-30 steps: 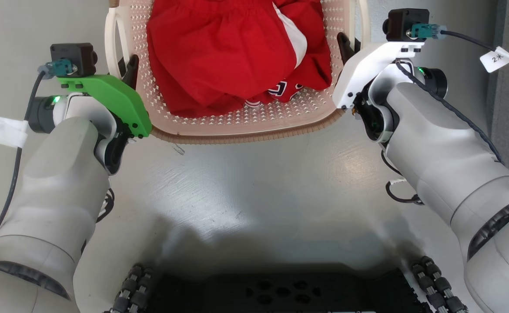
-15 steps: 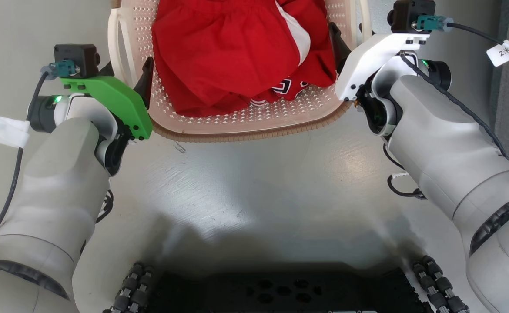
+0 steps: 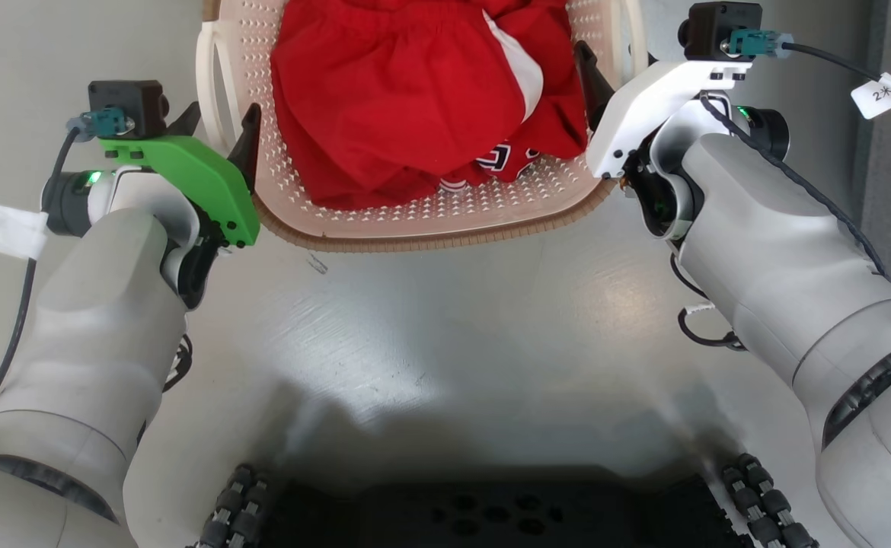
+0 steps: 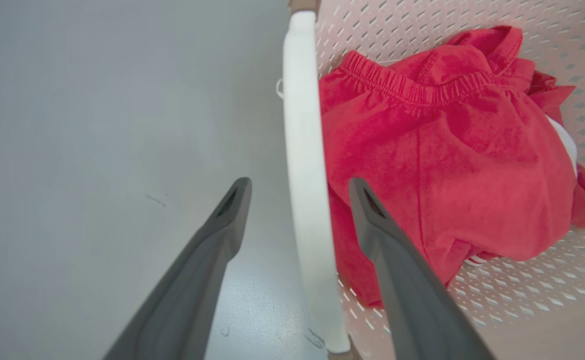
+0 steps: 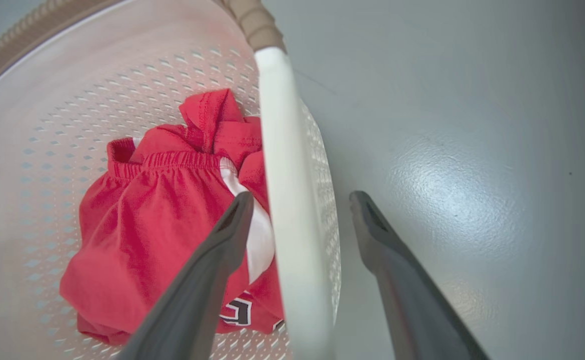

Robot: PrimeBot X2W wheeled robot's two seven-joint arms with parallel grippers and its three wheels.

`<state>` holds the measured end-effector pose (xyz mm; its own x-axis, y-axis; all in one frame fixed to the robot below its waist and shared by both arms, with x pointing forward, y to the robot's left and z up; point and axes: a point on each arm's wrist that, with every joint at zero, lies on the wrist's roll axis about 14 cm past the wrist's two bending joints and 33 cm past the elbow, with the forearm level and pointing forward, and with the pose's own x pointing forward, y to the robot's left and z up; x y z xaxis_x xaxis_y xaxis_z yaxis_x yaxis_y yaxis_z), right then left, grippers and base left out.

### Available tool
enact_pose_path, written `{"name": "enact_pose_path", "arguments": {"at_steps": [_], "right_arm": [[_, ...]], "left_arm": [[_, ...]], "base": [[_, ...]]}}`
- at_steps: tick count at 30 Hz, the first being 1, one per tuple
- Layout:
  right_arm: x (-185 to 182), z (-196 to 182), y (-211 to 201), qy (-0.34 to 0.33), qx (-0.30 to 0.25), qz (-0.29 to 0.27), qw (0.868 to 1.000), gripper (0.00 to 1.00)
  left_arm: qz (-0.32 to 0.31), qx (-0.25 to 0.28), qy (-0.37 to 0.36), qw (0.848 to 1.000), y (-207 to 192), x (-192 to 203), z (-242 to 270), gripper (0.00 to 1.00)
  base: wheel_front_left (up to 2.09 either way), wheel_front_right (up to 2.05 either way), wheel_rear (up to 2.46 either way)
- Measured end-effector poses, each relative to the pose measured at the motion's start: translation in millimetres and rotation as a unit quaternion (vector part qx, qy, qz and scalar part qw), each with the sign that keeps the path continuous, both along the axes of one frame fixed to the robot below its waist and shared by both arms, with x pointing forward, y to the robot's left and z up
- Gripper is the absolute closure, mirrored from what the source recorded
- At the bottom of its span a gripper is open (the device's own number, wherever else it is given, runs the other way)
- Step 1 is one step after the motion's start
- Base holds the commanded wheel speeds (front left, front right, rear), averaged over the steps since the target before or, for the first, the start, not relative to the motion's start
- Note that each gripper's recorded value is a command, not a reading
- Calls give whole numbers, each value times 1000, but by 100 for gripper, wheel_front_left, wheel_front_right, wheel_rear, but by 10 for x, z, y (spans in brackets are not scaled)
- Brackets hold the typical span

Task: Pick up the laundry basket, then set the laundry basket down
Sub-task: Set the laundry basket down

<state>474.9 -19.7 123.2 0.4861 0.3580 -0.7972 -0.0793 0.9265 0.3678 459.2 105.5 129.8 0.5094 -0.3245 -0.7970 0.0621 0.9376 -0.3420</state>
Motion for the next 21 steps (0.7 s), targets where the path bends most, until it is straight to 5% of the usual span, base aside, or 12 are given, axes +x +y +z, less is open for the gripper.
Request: {"name": "enact_pose_path", "arguments": {"at_steps": [21], "right_arm": [[-103,566,-85,-31,4,-1,1000,0]], "left_arm": [[15,-3,-38,999,23,-59,504,0]], "base": [[0,0,0]]}}
